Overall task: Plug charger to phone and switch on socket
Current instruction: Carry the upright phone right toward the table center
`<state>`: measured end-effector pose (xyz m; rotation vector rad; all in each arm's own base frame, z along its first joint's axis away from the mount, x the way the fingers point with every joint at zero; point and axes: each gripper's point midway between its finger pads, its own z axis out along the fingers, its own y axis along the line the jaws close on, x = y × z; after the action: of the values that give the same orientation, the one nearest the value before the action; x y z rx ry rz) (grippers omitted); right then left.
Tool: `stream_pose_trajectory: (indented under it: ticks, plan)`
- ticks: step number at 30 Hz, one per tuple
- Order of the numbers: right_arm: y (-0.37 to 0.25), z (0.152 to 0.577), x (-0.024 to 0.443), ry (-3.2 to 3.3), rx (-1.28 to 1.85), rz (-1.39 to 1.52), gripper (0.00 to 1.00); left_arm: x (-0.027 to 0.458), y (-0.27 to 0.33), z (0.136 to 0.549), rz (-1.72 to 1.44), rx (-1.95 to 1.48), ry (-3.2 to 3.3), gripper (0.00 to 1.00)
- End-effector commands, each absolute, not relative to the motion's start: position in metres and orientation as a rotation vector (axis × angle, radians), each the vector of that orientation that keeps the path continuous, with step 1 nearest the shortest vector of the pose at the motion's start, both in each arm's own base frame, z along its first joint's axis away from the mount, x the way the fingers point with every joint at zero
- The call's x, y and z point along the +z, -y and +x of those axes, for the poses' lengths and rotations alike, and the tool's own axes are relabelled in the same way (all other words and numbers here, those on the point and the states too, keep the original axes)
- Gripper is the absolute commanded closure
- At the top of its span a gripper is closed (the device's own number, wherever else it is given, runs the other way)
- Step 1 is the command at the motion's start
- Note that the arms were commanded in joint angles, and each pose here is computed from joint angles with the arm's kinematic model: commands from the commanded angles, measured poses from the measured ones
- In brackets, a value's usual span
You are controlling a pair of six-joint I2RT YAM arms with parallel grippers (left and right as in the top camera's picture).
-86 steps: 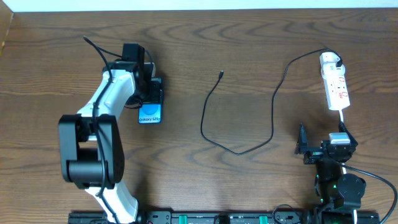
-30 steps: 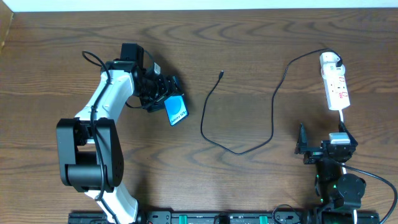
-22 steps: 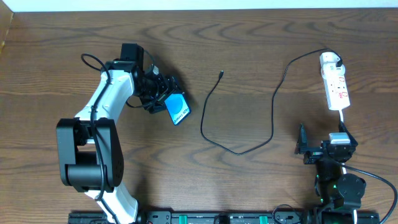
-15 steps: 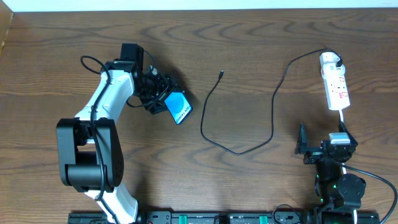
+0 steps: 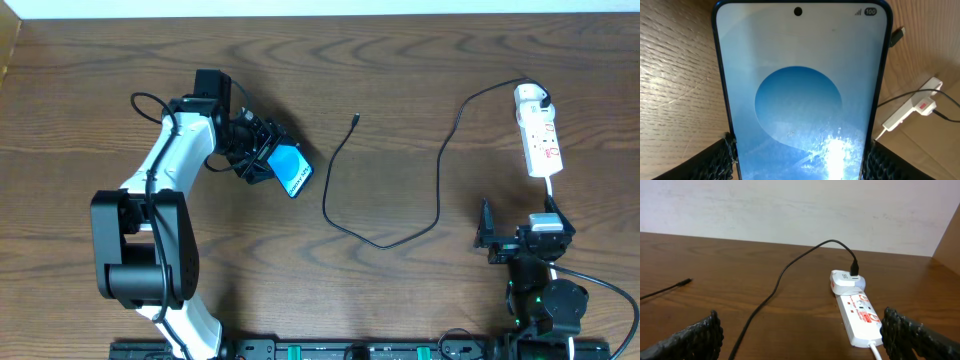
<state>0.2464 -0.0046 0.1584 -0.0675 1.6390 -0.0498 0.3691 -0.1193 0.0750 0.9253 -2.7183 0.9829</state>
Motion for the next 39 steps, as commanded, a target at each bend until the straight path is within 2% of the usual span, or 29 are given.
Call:
stream_pose_trajectory:
  ticks: [1,9,23,39]
  plan:
    - [0.004,0.246,0.158,-1.639,-0.039,-0.059,0.01,0.089,0.126,0.369,0.954,1.047,2.669,0.36]
    - [0.004,0.246,0.158,-1.639,-0.039,-0.059,0.01,0.099,0.136,0.366,1.025,1.116,2.532,0.36]
    - [0.004,0.246,0.158,-1.639,-0.040,-0.059,0.01,0.132,0.162,0.359,0.940,1.349,2.297,0.37]
    - [0.004,0.246,0.158,-1.638,-0.041,-0.059,0.01,0.133,0.163,0.359,1.029,1.317,2.218,0.37]
